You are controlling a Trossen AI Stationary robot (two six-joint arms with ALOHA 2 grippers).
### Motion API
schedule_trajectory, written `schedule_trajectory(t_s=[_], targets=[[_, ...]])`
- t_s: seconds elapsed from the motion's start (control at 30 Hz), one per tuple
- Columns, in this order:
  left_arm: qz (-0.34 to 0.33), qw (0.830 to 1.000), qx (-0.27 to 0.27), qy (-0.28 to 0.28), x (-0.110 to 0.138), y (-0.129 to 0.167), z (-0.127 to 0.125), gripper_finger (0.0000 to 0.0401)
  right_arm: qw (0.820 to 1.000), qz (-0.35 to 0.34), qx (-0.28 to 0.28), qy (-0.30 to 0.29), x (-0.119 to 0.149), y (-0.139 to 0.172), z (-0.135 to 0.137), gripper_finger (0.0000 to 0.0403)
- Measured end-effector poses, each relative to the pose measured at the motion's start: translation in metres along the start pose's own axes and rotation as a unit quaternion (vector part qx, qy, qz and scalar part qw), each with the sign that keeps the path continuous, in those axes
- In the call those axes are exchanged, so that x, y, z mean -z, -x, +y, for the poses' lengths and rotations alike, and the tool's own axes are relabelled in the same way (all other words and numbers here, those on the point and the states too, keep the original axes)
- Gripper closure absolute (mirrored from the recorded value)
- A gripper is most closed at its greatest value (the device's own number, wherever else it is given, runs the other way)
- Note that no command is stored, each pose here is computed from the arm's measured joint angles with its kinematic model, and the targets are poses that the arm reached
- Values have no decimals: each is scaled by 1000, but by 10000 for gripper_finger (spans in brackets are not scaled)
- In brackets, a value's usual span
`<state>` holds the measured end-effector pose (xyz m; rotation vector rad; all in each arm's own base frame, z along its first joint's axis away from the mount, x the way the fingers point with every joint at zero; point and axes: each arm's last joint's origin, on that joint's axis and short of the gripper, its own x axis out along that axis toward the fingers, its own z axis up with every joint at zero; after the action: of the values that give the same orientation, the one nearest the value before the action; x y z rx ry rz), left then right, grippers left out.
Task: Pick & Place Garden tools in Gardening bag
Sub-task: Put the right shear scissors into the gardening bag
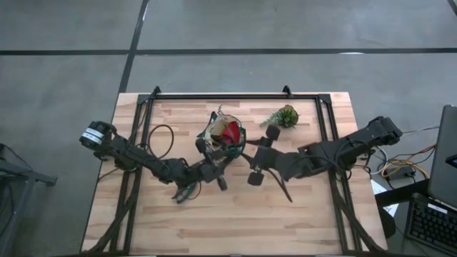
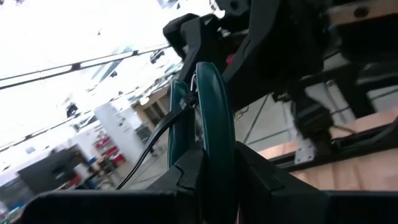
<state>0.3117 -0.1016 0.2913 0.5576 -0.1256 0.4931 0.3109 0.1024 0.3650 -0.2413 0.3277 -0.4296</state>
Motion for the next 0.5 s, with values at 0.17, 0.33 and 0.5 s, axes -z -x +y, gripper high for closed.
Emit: schedule_trajectory(t_s=[0.17, 0.33, 0.5], targets=[[-13, 1000, 11, 9, -1, 0, -1, 336, 1000, -3, -3, 9, 0, -4, -1, 238], [-14, 1000, 12, 10, -1, 0, -1, 336, 1000, -11, -4, 18, -2, -5, 1, 259], [-12, 1000, 14, 8, -1, 0, -1, 335, 999, -17, -8, 27, -3, -5, 1, 295]])
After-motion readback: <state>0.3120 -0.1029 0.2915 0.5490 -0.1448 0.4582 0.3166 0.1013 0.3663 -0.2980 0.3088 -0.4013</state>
